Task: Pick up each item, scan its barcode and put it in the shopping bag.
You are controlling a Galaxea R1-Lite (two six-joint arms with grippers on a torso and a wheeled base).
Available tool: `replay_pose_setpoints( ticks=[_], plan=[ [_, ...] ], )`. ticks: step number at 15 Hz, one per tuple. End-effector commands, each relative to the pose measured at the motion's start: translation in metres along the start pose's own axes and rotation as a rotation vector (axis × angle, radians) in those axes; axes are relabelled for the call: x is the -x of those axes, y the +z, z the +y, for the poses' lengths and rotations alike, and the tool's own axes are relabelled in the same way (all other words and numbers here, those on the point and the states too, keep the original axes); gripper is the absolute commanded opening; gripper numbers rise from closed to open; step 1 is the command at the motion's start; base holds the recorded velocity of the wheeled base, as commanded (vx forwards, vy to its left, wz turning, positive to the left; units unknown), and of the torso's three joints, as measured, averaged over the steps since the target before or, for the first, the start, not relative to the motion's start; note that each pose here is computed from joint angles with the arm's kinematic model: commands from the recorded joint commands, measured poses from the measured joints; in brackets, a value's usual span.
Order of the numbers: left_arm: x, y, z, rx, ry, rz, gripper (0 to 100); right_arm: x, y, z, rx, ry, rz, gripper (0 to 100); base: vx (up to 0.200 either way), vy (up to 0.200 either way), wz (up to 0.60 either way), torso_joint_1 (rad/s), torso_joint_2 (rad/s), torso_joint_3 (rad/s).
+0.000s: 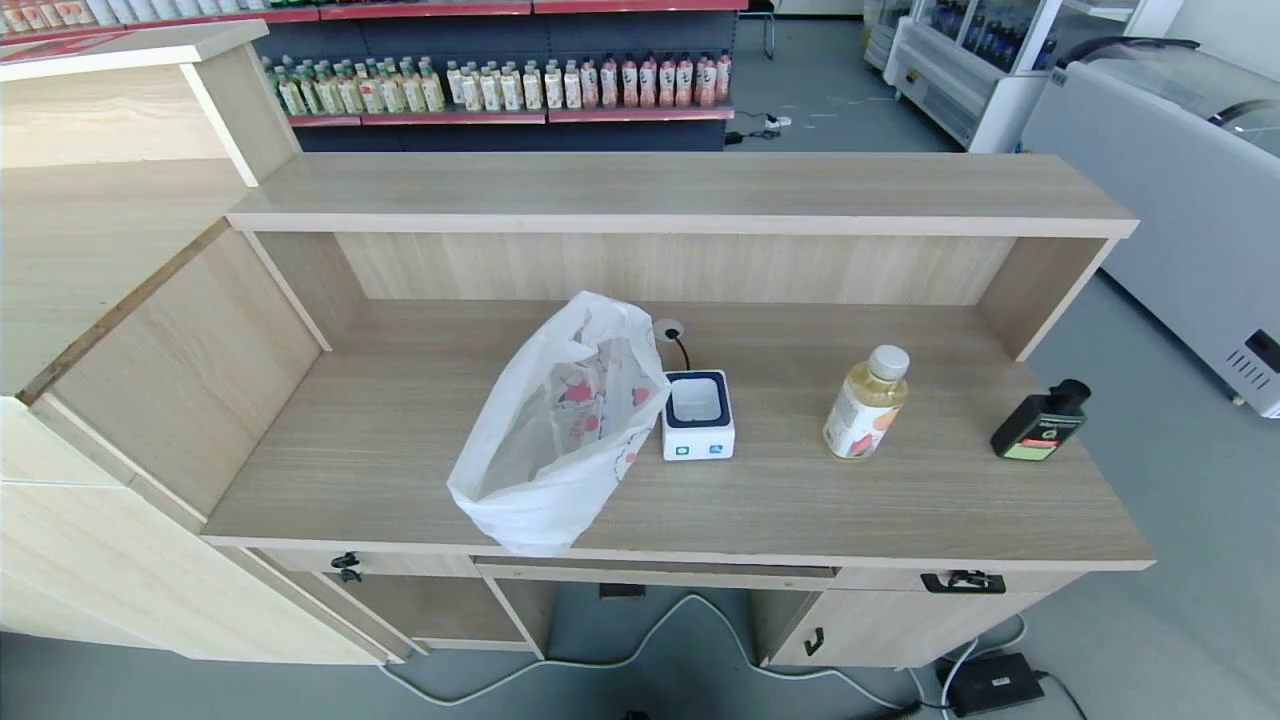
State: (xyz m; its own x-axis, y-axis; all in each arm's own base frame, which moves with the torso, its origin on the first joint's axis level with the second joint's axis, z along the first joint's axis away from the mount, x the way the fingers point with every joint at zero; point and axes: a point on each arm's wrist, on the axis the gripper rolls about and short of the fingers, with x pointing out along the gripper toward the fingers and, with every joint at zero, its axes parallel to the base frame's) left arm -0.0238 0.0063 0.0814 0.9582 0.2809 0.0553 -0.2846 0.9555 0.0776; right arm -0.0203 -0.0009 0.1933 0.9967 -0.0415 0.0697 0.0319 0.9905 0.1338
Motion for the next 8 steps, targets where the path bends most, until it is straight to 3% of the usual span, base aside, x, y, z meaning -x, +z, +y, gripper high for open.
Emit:
replay_pose_setpoints(
  ticks=[1,7,8],
  plan=[
    [0.0,0.0,0.0,0.001,0.001,-0.001,100,-0.102,0.098,0.011,-0.097,-0.18,0.079,0,0.0,0.0,0.0,0.0,0.0,0.0],
    [0.0,0.0,0.0,0.001,0.001,-0.001,100,-0.142,0.081,0.008,-0.085,-0.212,0.182,0,0.0,0.0,0.0,0.0,0.0,0.0],
    [0.0,0.0,0.0,0.001,0.001,-0.001,100,-0.159,0.05,0.007,-0.067,-0.198,0.288,0,0.0,0.0,0.0,0.0,0.0,0.0]
  ],
)
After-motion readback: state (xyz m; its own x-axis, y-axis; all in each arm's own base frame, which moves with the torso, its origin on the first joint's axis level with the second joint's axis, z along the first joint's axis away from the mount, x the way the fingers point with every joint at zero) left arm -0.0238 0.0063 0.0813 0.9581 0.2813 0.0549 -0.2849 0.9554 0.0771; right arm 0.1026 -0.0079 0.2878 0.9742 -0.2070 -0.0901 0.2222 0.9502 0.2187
